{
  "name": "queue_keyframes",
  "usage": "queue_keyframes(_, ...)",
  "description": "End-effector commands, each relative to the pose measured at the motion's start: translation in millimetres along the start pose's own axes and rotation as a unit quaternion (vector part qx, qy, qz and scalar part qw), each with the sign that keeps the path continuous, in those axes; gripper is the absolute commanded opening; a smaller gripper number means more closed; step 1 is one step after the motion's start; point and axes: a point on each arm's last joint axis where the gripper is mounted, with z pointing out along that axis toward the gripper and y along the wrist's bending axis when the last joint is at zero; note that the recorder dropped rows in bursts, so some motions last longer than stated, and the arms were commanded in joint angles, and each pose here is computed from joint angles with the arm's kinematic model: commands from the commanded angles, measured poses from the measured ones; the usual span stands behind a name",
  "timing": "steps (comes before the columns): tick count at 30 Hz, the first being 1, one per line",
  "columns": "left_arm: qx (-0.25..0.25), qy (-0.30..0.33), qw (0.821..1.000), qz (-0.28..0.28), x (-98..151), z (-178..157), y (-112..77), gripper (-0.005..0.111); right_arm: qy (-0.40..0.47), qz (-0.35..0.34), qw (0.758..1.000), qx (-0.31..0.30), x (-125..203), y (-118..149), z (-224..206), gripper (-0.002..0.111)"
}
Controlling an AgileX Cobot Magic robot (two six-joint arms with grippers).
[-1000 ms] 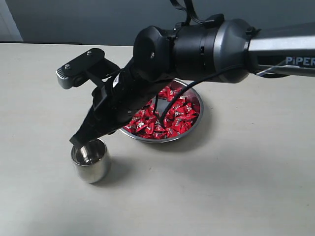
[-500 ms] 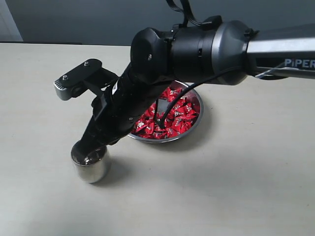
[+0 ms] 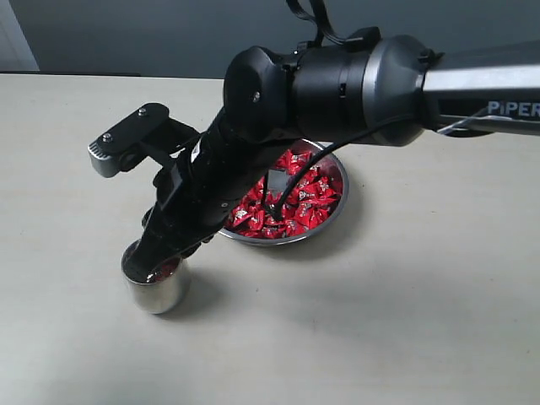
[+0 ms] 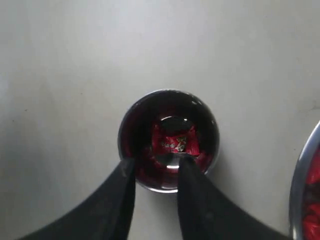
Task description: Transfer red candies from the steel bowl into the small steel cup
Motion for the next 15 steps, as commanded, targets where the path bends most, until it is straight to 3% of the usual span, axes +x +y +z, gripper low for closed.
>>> queue_keyframes(1, 0.003, -0.001, 1.000, -0.001, 1, 0, -0.3, 0.000, -0.035, 0.014, 0.997, 0.069, -5, -23, -11, 0.030)
queue_keyframes(5, 0.003, -0.001, 1.000, -0.001, 1, 0, -0.3, 0.000, -0.044, 0.092, 0.987, 0.124, 4, -64, -20, 0.030)
queue_keyframes(15, 0.003, -0.001, 1.000, -0.001, 1, 0, -0.3, 0.000, -0.029, 0.139, 0.975, 0.172, 32, -127, -1, 0.030)
